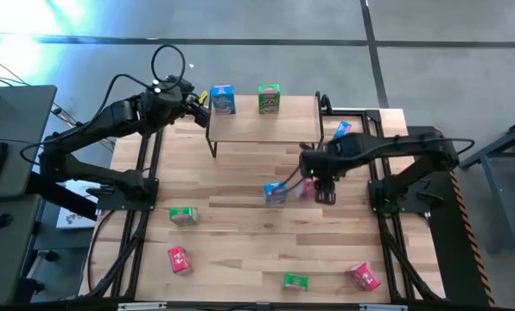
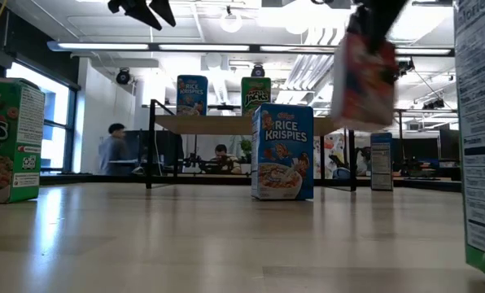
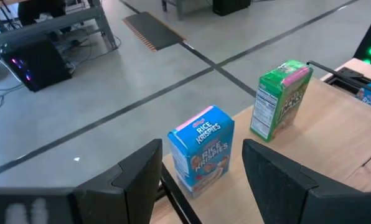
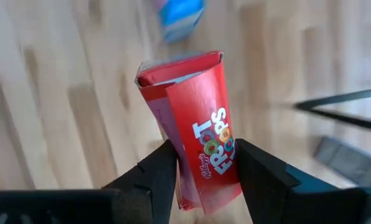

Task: Stack cereal on shelf
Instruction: Put the top red cereal box on the shelf

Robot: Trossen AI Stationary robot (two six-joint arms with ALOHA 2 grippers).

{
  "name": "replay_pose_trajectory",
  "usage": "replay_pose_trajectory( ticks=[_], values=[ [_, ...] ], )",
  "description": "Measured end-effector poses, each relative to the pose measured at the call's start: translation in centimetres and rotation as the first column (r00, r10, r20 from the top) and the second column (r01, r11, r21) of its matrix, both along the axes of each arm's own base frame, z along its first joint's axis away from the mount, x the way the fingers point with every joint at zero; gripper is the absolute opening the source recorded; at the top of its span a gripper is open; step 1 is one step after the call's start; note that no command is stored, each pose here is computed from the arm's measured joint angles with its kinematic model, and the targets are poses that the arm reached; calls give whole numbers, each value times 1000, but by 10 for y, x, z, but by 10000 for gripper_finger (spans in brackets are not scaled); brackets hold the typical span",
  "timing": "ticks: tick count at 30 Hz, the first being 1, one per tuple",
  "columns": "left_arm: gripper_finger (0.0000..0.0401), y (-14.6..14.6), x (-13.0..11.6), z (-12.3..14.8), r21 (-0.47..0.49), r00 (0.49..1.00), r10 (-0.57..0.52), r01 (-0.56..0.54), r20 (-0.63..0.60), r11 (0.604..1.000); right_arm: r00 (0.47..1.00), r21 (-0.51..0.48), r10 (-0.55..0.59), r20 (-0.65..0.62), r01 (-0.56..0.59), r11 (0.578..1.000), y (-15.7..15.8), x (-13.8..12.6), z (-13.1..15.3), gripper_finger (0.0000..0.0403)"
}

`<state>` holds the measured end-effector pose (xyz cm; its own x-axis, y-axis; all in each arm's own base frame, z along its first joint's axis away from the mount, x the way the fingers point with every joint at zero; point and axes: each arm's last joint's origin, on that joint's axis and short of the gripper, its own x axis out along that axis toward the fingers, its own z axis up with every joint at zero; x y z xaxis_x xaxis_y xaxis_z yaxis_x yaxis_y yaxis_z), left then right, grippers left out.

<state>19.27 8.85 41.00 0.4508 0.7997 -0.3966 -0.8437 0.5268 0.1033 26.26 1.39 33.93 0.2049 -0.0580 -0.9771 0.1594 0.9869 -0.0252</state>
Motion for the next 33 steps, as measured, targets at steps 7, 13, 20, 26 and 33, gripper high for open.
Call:
replay_pose_trajectory(
  ticks=[7, 13, 20, 26, 33],
  values=[
    [214, 0, 0, 0, 0, 1000, -1, 1, -1, 1000, 979, -55, -120, 168, 130, 990, -31, 5, 43, 149],
    [214, 0, 0, 0, 0, 1000, -1, 1, -2, 1000, 957, -122, -161, 243, 194, 973, -59, 15, 71, 149],
    [214, 0, 0, 0, 2, 1000, -3, 3, -6, 1000, 969, -207, -177, 173, 211, 955, -91, 27, 84, 149],
    [214, 0, 0, 0, 18, 999, -17, 18, -36, 1000, 973, -259, -141, 182, 186, 948, -115, 38, 94, 149],
    [214, 0, 0, 0, 18, 999, -18, 18, -36, 1000, 975, -339, -122, 187, 181, 923, -139, 29, 105, 149]
  ],
)
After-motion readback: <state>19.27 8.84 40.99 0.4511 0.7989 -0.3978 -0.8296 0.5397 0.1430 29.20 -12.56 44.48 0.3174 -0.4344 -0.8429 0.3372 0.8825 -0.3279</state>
